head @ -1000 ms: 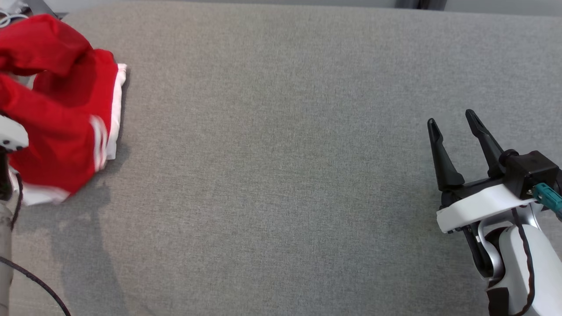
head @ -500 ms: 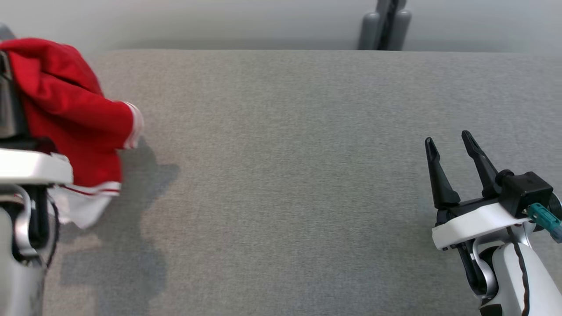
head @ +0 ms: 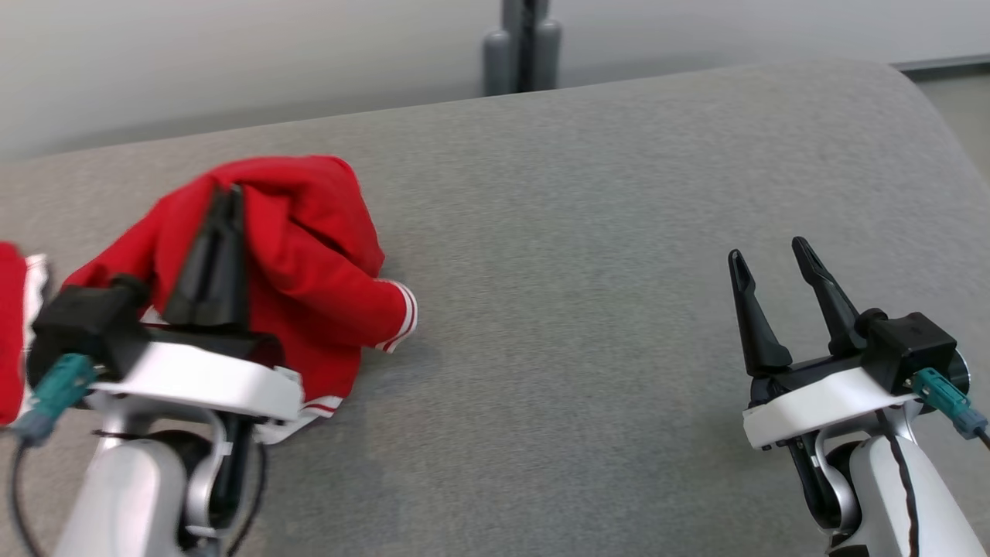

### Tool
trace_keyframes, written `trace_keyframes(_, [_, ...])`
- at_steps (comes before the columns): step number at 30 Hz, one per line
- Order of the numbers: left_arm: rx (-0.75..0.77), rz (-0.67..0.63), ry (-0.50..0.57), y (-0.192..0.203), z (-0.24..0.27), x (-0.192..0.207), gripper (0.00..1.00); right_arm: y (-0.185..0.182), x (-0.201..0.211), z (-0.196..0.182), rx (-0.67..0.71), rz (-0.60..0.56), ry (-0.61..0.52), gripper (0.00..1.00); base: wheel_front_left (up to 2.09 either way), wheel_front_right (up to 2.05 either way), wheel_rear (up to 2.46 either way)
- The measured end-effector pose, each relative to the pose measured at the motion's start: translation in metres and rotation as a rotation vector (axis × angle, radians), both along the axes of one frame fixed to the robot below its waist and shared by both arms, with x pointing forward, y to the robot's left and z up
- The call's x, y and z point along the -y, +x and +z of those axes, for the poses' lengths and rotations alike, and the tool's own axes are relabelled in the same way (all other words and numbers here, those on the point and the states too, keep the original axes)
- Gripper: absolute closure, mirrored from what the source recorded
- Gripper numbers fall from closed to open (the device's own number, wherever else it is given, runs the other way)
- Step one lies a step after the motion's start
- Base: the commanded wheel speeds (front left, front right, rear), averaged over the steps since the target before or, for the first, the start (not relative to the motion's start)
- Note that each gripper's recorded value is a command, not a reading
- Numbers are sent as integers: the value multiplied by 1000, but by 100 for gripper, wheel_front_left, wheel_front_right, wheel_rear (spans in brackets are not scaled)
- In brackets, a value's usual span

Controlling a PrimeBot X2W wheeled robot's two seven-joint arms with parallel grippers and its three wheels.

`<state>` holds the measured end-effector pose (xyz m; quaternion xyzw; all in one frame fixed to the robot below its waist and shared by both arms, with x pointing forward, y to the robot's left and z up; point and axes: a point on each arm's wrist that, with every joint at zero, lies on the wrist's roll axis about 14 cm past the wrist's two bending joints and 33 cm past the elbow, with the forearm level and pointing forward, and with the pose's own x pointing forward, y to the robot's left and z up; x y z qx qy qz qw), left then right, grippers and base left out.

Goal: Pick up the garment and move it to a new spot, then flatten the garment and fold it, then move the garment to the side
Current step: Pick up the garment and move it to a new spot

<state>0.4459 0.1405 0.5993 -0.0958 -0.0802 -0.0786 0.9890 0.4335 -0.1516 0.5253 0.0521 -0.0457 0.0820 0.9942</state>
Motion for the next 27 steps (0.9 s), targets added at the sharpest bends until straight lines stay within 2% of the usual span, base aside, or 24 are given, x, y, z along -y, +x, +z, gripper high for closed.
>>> trace_keyframes(6, [-156,-279,-56,14,-46,97,100,-15,40,3,6,-114,-3,0,0,0,0])
trace_keyframes(12, [-313,-534,-42,10,-99,184,100,-27,76,-6,-18,-220,-5,0,0,0,0])
trace_keyframes(16, [-390,-641,-27,3,-131,220,100,-31,88,-16,-40,-258,-5,0,0,0,0])
trace_keyframes(21, [-474,-705,-15,-6,-165,241,100,-33,96,-25,-62,-285,-2,0,0,0,0])
trace_keyframes(22, [-474,-711,-18,-7,-166,243,92,-33,97,-26,-66,-287,4,0,0,0,0])
trace_keyframes(23, [-472,-712,-17,-7,-167,243,0,-33,97,-28,-67,-288,8,0,0,0,0])
trace_keyframes(27, [-407,-672,-39,0,-153,233,0,-29,91,-27,-60,-273,16,0,0,0,0])
